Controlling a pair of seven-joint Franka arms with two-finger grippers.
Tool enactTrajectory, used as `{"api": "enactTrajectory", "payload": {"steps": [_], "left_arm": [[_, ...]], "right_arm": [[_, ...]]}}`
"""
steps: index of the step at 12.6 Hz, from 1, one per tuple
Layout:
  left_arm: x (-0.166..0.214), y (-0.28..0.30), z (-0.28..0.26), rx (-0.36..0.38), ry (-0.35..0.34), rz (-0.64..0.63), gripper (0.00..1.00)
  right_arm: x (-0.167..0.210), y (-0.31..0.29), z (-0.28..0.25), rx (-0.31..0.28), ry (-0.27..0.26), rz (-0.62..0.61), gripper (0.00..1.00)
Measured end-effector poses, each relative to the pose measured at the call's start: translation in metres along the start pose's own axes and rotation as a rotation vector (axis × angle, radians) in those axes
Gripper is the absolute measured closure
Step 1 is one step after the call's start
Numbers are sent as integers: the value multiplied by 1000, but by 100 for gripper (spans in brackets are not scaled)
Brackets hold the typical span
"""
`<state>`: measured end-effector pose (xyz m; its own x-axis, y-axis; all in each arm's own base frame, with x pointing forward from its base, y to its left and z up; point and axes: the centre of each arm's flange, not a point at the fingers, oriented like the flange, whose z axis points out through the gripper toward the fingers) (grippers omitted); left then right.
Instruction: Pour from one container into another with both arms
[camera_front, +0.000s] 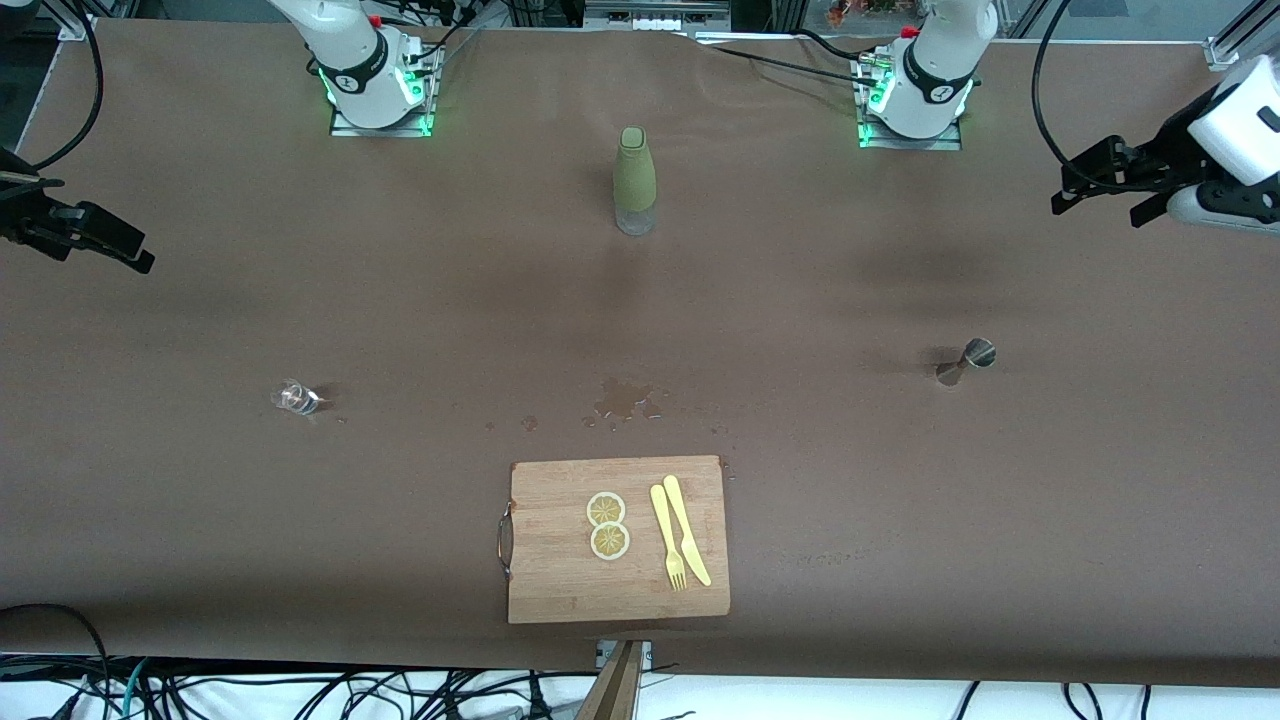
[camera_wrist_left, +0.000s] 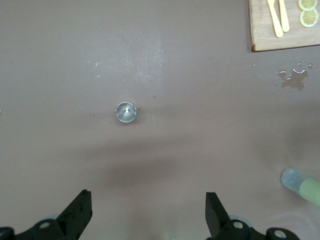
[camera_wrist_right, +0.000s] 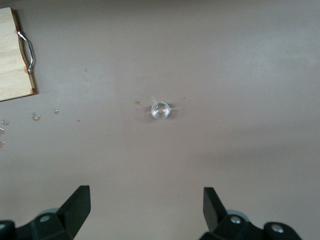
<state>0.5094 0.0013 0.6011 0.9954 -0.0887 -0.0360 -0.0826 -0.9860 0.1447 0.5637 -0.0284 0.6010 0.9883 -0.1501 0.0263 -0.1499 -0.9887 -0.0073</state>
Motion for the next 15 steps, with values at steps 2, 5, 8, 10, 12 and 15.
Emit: {"api": "enactTrajectory", "payload": {"steps": [2, 5, 8, 10, 12, 15], "left_arm": [[1, -11, -1, -2, 18, 81, 0], [1, -37, 3, -52, 63, 248, 0], [-1, -77, 22, -123, 140, 390, 0], [-5, -97, 39, -183, 191, 471, 0], [-10, -118, 56, -235, 247, 560, 0], [-18, -163, 79, -301, 356, 715, 0]], "right_arm": [[0, 0, 0, 0, 0, 0, 0], [0, 0, 0, 0, 0, 0, 0], [0, 0, 0, 0, 0, 0, 0], [0, 0, 0, 0, 0, 0, 0], [0, 0, 0, 0, -1, 0, 0], [-1, 0, 2, -1, -9, -1, 0]]}}
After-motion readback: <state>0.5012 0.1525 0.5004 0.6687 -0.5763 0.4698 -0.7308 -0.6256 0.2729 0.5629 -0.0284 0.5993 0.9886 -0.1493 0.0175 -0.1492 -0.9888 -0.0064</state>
